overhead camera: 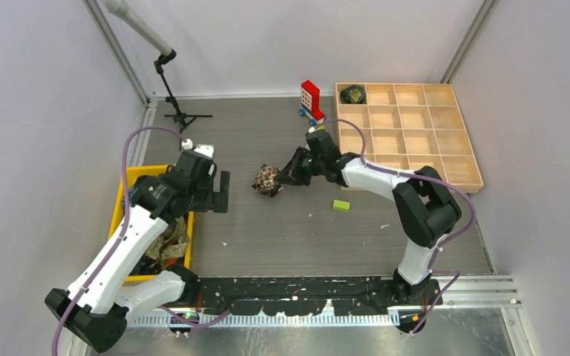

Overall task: Roll the ties
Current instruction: Pick up the tie at the center of the board, then place the tie in the storage box.

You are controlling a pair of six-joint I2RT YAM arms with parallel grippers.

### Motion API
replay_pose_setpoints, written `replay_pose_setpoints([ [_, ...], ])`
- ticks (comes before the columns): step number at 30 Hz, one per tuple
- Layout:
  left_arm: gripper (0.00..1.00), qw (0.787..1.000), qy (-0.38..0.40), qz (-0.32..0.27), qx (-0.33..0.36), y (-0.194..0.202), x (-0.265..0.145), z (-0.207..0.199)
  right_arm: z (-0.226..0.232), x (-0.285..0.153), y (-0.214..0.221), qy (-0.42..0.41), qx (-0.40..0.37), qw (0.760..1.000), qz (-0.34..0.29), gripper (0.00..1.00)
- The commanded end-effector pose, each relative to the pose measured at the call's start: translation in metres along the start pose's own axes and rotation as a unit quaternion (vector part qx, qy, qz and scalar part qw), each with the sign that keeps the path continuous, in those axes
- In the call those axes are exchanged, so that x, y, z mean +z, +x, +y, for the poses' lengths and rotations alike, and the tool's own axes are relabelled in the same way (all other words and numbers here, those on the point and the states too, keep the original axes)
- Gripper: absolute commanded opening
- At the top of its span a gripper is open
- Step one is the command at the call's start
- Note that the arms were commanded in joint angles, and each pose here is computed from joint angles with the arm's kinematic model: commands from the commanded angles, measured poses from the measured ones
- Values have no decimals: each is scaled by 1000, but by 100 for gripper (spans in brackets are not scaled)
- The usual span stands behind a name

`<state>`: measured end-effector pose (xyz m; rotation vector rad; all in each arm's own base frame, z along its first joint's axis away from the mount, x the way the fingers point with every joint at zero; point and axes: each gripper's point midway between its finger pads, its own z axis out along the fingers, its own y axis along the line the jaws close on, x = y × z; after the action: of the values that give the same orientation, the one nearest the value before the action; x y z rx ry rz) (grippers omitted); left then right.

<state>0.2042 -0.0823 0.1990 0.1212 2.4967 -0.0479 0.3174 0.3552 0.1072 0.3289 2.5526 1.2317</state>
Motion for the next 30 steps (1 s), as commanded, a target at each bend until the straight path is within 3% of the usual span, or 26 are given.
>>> replay_pose_setpoints([
  [1,100,998,-53,-14,-24,1,-6,21,44,-50,-47,-38,-22,998,-52,0],
  [9,100,995,-65,-43,-56,2,-7,28,30,-116,-137,-13,1,992,-129,0],
  [20,100,987,-17,-134,-82,5,-15,28,-36,-174,-248,32,59,974,-215,0],
  [30,100,985,-9,-149,-81,7,-16,28,-96,-220,-335,73,99,949,-290,0],
])
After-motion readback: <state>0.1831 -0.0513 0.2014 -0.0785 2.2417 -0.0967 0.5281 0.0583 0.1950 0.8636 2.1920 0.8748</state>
